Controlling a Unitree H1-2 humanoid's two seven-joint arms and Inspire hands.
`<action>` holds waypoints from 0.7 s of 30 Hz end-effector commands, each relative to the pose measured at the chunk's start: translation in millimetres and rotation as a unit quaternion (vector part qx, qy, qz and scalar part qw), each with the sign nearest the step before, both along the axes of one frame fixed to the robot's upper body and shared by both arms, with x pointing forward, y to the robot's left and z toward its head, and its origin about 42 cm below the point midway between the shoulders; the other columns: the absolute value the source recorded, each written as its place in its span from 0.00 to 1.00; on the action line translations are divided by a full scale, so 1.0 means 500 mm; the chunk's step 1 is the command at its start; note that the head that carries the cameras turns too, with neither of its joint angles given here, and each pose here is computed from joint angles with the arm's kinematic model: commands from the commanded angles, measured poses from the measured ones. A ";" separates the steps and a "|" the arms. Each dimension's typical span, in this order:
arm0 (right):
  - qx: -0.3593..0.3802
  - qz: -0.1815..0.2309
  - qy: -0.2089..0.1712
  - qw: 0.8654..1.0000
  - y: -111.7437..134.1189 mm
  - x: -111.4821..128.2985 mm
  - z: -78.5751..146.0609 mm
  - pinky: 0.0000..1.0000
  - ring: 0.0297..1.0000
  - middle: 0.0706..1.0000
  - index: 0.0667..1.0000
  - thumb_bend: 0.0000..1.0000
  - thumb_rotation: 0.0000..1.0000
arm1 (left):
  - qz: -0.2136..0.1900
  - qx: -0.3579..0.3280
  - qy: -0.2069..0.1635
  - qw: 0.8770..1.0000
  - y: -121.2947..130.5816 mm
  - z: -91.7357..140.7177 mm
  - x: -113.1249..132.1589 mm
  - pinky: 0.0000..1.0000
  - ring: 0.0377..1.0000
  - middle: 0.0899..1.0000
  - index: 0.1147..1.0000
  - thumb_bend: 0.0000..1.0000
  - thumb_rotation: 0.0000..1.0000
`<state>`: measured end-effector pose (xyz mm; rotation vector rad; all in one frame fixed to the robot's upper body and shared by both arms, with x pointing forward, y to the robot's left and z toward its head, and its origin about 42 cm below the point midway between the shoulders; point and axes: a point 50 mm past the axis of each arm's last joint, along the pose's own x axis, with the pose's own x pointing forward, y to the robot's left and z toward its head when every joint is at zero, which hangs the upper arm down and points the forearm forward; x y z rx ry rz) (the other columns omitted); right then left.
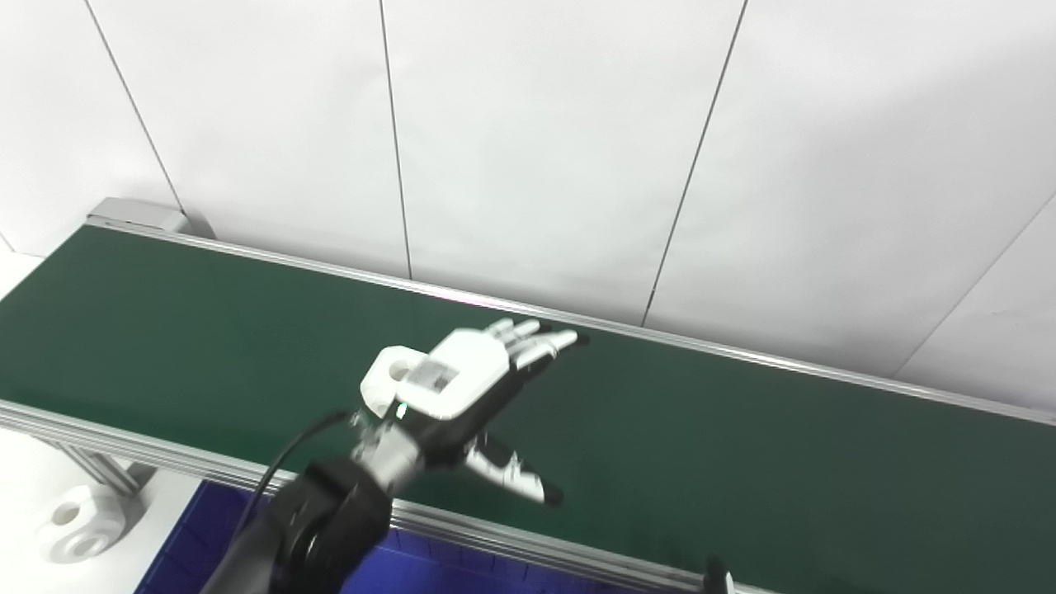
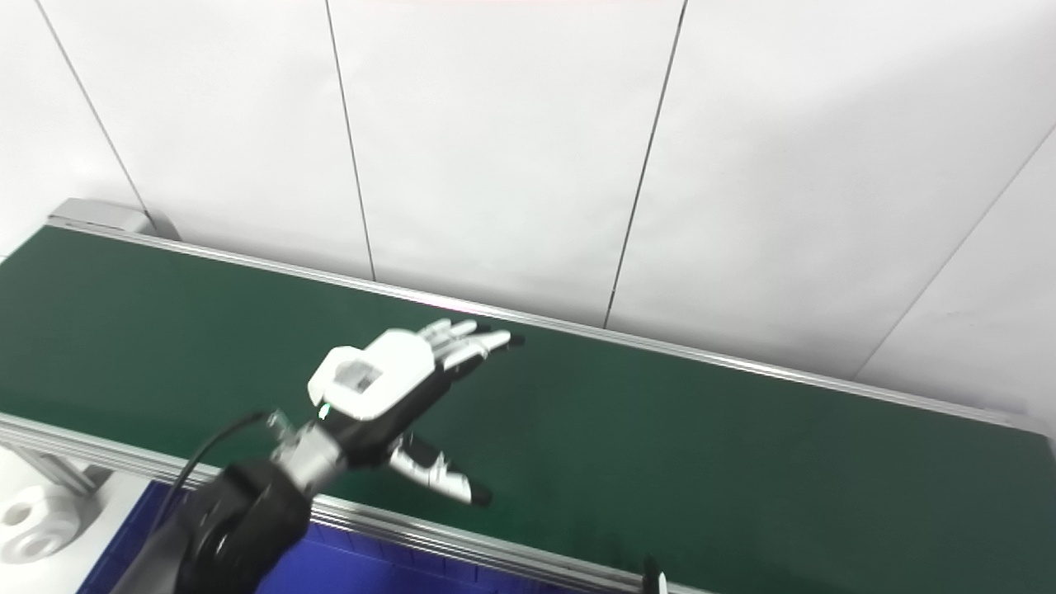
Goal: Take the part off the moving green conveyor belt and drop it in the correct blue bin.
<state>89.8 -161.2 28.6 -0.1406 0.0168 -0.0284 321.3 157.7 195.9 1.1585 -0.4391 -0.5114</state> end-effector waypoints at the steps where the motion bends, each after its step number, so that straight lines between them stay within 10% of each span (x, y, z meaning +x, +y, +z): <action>1: 0.010 0.000 -0.030 0.999 0.009 0.011 0.013 1.00 1.00 1.00 1.00 0.90 0.99 | -0.003 0.004 -0.028 1.000 -0.004 0.023 0.024 0.93 0.93 0.89 0.94 0.98 0.40; 21: 0.019 0.007 -0.026 0.999 0.015 0.015 0.011 1.00 1.00 1.00 1.00 0.91 0.97 | -0.025 0.106 0.132 0.985 0.029 -0.055 0.169 1.00 0.99 0.96 0.94 0.99 0.37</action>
